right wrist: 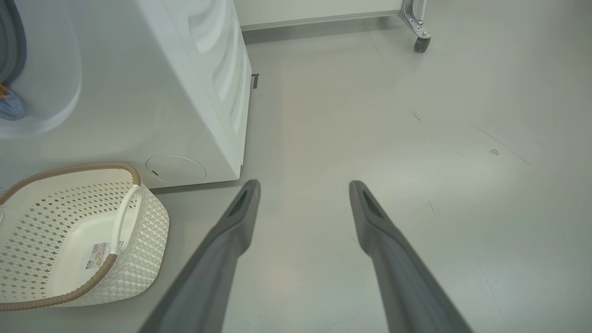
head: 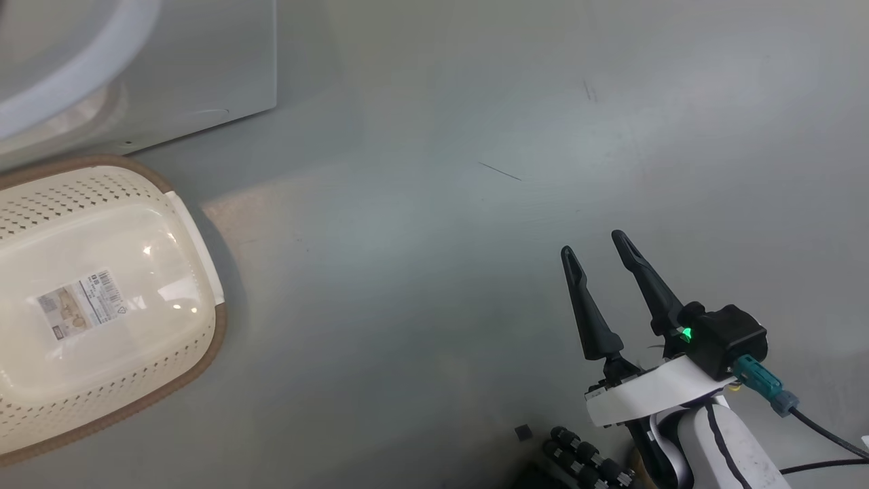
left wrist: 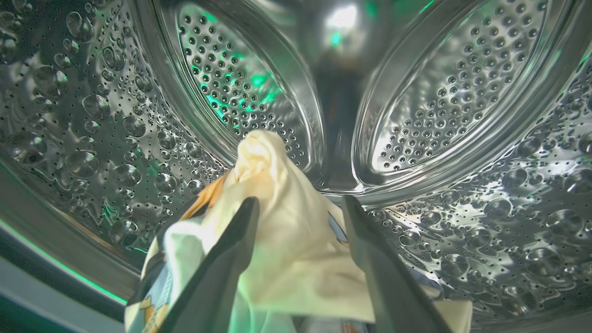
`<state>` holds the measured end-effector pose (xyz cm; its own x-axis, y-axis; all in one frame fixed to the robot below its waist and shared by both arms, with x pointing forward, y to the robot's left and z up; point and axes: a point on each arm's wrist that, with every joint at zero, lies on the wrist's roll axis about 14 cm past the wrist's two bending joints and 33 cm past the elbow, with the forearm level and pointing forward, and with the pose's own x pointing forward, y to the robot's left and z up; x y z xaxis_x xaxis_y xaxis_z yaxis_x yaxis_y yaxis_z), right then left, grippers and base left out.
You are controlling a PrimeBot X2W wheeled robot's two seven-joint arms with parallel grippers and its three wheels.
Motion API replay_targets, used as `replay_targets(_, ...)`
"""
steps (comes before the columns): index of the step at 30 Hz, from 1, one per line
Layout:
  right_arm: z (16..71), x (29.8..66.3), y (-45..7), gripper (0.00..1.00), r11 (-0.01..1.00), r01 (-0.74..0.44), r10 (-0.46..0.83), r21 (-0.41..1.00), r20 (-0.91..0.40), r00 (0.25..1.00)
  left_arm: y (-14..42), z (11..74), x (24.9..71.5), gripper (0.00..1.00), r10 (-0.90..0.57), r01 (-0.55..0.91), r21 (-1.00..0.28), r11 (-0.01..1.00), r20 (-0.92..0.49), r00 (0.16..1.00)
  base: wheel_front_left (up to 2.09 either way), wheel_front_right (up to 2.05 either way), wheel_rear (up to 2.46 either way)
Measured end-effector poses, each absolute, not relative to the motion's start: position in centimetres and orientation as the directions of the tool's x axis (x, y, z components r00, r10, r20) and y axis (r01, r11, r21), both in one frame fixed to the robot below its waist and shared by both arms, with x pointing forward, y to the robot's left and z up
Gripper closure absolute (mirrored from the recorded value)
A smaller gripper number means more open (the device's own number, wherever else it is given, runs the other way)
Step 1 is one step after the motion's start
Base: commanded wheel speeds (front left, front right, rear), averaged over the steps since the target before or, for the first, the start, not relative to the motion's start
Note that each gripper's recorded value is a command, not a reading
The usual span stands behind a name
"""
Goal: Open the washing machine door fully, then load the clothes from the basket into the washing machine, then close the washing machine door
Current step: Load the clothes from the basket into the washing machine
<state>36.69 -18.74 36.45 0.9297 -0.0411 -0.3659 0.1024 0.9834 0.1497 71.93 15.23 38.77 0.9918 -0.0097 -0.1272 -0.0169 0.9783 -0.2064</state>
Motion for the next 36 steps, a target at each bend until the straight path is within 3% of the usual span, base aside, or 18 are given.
replay_targets(12, 37.5, 37.8, -17.7, 0.00, 0.983, 0.058, 0.001, 0.174, -0.320, 0.948, 15.1, 39.8, 69.7, 0.00, 0.003, -0.030, -0.162, 0.986, -0.168, 0.986, 0.00, 0.00, 0.00)
replay_targets(36, 40.2, 41.3, -14.9, 0.00, 0.982, -0.078, 0.111, 0.174, -0.193, 0.975, 14.6, 39.0, 60.4, 0.00, -0.048, -0.008, -0.221, 0.975, -0.248, 0.968, 0.00, 0.00, 0.00)
